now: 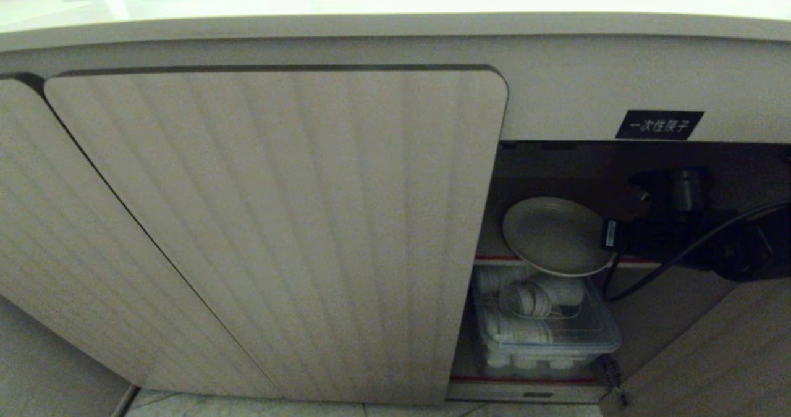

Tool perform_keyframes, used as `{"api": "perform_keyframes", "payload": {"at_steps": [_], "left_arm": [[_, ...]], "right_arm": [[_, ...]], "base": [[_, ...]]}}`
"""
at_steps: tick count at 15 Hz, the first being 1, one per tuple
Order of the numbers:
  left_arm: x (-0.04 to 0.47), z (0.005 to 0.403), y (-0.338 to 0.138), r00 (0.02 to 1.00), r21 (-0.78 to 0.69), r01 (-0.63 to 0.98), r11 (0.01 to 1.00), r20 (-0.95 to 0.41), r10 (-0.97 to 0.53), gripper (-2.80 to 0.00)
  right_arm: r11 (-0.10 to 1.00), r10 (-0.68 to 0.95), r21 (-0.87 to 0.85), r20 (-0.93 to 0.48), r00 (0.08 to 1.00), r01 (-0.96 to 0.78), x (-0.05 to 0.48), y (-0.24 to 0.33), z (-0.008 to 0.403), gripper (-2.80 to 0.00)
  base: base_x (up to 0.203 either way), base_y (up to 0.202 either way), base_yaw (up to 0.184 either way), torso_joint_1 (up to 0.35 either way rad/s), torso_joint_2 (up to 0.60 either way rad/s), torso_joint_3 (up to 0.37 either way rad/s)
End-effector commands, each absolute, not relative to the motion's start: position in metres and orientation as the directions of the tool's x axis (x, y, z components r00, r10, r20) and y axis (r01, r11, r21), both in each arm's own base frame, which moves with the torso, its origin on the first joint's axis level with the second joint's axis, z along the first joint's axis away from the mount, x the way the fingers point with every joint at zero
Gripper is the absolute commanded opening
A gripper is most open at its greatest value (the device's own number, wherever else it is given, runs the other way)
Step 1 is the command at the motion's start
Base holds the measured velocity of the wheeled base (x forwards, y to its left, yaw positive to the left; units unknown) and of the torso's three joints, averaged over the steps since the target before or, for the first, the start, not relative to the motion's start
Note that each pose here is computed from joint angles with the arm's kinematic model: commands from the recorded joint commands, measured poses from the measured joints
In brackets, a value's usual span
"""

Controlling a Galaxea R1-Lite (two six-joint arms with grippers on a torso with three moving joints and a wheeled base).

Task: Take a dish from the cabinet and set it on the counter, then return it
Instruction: Take the plate from the cabinet

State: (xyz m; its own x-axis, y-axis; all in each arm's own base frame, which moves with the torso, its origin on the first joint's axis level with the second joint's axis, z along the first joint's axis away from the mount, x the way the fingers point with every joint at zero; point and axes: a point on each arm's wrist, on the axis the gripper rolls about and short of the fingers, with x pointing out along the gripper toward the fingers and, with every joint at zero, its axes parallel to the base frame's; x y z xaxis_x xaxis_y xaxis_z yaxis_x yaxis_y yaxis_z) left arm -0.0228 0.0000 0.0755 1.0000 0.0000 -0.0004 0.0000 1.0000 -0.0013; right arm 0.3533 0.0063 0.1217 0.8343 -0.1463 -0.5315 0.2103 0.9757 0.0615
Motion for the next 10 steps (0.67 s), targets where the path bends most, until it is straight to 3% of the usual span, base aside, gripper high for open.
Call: {"api": "perform_keyframes", "payload": {"at_steps": [1, 10], "left_arm": [[-0.023, 0.075, 0.0, 1.0, -0.002, 0.0, 1.0, 0.0, 0.0, -2.8], [-0.023, 0.075, 0.0, 1.0, -0.002, 0.0, 1.0, 0.0, 0.0, -2.8]], "right_arm": [[0.975, -0.147, 0.065, -0.523, 0.84, 0.21, 0.347, 0.006, 0.123, -2.8], [0.965, -0.155, 0.097, -0.531, 0.833, 0.242, 0.319, 0.014, 0.125, -2.8]], "base": [[0.0, 0.0, 0.0, 0.0, 0.0, 0.0], [0.0, 0.0, 0.0, 0.0, 0.0, 0.0]]}}
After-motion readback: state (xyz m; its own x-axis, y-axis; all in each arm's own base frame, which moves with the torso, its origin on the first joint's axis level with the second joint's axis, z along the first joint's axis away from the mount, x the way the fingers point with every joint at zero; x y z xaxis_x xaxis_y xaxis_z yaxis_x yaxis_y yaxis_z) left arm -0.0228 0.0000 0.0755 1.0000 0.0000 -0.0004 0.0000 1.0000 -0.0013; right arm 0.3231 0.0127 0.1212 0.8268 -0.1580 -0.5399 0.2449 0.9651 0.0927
